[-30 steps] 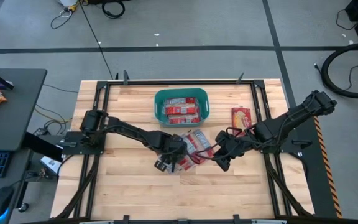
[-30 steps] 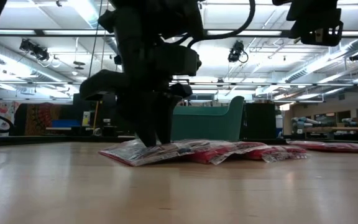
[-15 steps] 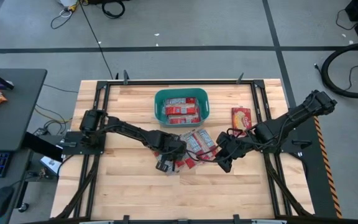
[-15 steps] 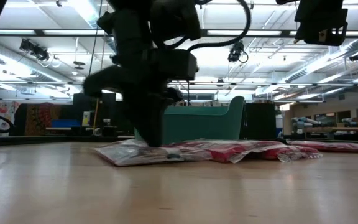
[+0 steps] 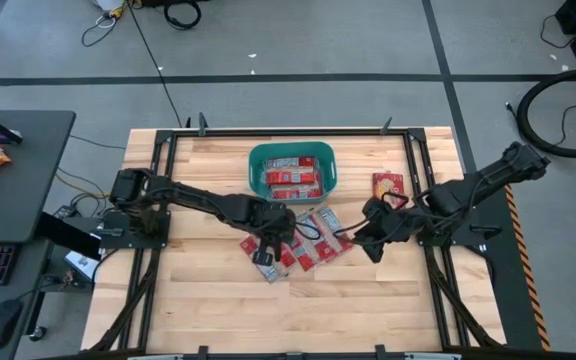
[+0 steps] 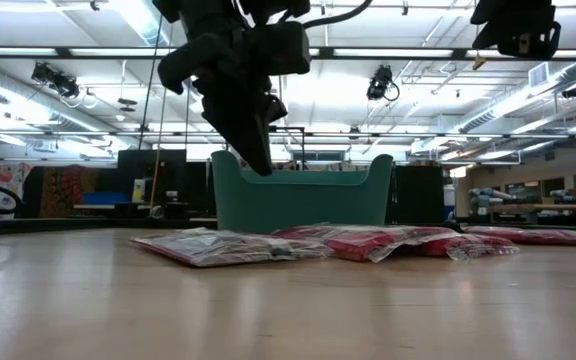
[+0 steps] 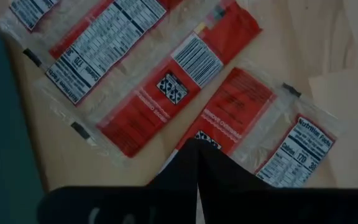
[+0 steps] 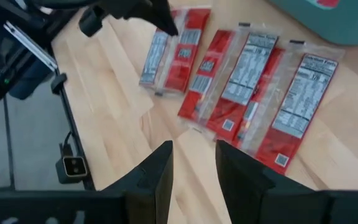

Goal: Sort popcorn bags into baskets
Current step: Put the red popcorn bag into the blue bin

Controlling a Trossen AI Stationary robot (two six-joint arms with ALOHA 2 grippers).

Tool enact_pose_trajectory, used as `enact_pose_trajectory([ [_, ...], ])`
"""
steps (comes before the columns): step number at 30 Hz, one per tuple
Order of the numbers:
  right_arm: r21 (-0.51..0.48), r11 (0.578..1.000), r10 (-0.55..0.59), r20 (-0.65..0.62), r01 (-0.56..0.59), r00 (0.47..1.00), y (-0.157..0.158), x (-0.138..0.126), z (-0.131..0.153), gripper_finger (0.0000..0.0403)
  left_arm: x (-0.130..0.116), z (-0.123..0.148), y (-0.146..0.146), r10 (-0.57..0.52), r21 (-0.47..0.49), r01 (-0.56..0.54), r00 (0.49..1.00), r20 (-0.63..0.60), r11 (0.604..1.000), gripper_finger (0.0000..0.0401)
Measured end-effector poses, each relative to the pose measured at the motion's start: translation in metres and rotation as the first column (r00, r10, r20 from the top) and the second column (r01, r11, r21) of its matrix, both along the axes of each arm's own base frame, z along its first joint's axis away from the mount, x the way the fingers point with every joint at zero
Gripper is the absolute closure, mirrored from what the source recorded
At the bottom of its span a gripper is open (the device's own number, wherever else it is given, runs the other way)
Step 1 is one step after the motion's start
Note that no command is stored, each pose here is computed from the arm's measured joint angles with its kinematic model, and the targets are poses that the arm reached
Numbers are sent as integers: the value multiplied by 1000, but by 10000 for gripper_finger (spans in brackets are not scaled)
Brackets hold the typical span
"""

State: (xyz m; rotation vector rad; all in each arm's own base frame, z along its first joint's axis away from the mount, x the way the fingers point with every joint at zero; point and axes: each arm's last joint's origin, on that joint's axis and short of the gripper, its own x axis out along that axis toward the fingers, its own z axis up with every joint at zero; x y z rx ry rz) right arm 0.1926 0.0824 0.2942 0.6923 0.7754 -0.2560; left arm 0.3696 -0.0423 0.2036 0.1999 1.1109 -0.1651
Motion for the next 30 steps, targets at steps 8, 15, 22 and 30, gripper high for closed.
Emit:
enact_pose_trajectory([
  [8,-17,1000,8,4,-8,1000,0,0,0,277,-5,-2,-2,85,-105,-93,993,-79,990,363],
  [15,-27,1000,13,-28,-14,1000,3,5,-6,277,-23,-18,27,161,-269,-235,949,-273,934,338],
  [22,5,1000,-3,-30,4,1000,6,5,-6,277,-57,-39,58,345,-359,-443,888,-305,821,336],
  [30,-11,1000,-14,-16,14,1000,6,5,-6,277,-71,-45,67,614,-413,-700,712,-340,583,301],
])
